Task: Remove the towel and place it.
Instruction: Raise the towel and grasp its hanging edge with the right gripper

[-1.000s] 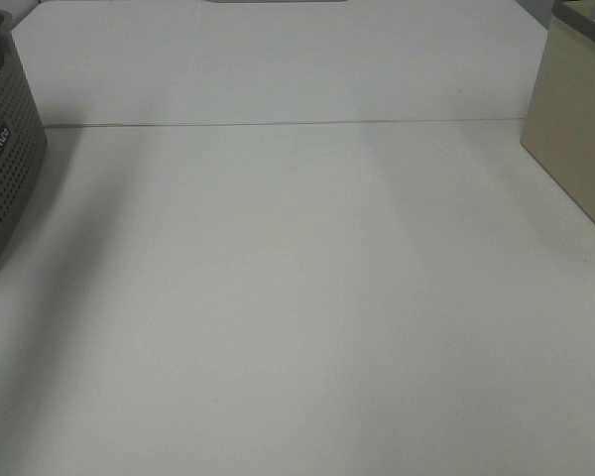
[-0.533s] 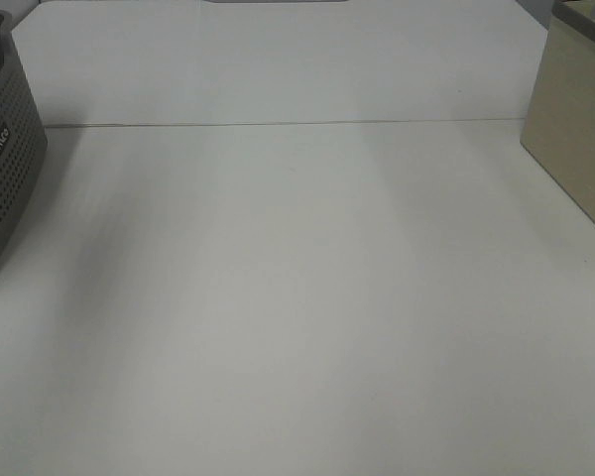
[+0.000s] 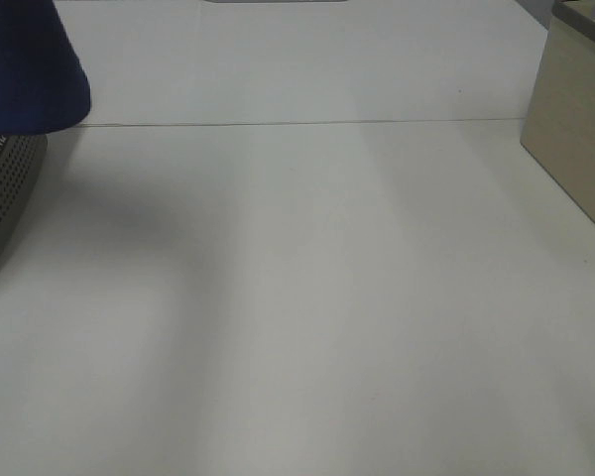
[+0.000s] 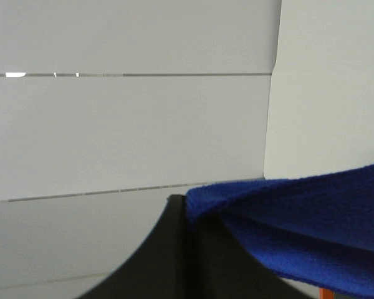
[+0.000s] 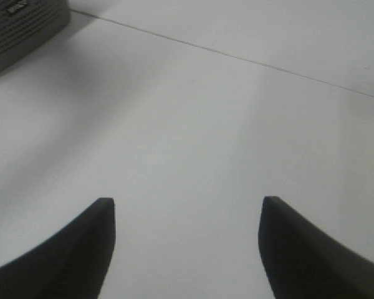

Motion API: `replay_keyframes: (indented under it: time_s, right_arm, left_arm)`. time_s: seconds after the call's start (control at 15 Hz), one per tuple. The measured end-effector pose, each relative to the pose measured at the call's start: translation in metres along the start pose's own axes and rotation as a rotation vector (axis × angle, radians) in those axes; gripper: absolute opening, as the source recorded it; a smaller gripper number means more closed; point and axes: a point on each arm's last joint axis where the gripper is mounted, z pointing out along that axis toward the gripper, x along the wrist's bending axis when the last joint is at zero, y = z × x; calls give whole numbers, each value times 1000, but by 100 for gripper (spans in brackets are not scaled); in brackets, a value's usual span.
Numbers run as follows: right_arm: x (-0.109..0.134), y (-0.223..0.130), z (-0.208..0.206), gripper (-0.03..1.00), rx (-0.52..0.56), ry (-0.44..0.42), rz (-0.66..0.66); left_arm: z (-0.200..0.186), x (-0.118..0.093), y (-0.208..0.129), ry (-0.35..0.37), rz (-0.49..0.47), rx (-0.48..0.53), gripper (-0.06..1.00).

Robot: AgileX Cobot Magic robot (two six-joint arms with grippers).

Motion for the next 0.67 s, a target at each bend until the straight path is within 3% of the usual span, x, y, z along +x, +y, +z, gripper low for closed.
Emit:
replay_keyframes:
  time_s: [0.07, 0.13, 0.33, 0.53, 0.6, 0.67]
  right_arm:
    - [-1, 12, 24, 66, -8, 145, -80]
    - [-1, 19, 36, 66, -39, 217, -94]
    - [-5, 30, 66, 66, -119, 369, -162]
    - [-10, 38, 93, 66, -233, 502, -135]
    - [-12, 38, 106, 66, -269, 560, -119]
    - [-19, 31, 134, 66, -270, 674, -135]
  left_arm:
    - [-9, -1, 22, 14, 15, -107, 0]
    - [-15, -2, 32, 19, 18, -161, 0]
    - [-25, -5, 50, 15, 12, -258, 0]
    - [-31, -7, 59, 7, 11, -305, 0]
    - [-33, -7, 61, 5, 13, -316, 0]
    - [-36, -8, 65, -1, 10, -336, 0]
